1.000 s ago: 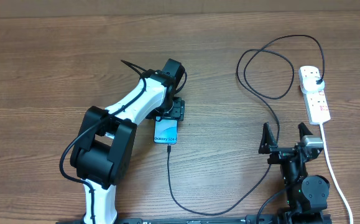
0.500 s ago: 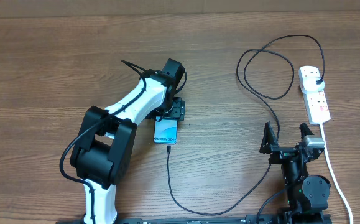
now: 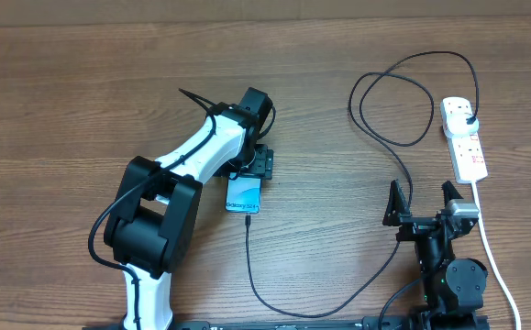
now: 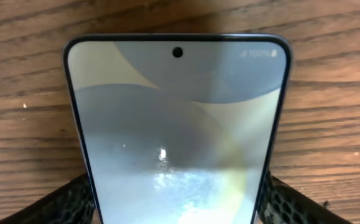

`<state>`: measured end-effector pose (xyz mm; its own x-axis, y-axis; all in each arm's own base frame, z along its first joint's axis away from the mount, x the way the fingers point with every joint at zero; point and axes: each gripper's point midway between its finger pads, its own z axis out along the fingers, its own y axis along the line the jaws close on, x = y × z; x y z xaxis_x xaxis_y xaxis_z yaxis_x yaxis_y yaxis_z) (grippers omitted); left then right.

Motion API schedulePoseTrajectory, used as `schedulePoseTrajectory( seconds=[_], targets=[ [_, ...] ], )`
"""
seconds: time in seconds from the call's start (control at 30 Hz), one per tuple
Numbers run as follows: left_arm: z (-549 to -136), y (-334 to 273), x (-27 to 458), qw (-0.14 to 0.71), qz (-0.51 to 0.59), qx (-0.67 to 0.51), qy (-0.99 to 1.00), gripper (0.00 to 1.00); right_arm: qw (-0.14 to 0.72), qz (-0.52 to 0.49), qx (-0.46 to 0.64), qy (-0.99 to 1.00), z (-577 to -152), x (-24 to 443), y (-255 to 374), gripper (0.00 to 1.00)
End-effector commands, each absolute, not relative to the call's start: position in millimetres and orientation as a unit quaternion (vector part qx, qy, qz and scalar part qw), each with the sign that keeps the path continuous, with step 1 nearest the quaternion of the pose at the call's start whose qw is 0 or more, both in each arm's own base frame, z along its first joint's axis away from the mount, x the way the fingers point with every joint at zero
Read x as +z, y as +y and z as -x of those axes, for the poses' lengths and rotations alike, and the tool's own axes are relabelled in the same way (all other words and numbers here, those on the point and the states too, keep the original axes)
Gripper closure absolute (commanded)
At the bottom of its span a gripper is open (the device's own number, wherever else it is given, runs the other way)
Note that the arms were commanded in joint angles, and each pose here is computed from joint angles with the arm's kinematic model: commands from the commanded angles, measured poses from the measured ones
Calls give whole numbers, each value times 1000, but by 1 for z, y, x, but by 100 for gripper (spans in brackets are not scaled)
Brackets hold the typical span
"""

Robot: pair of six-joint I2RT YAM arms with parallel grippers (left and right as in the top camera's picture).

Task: Plug charger to phone and switch on socket
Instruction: 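Lift the phone's top end with the left gripper, tilting it upright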

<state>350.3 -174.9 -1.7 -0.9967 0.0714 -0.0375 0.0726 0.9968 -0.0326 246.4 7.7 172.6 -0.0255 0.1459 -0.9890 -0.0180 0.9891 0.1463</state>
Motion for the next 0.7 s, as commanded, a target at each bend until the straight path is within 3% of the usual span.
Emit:
schedulePoseTrajectory(
  seconds=[0.0, 0.3, 0.67],
  targets=[
    [-318, -170, -39, -55, -26, -19, 998, 27, 698, -48, 55, 712, -246, 171, 6, 0],
    [-344, -180, -7, -50, -18, -76, 996, 30, 698, -48, 55, 712, -246, 171, 6, 0],
    [-363, -216, 51, -64, -55, -346, 934, 30, 698, -48, 55, 712, -246, 171, 6, 0]
  ],
)
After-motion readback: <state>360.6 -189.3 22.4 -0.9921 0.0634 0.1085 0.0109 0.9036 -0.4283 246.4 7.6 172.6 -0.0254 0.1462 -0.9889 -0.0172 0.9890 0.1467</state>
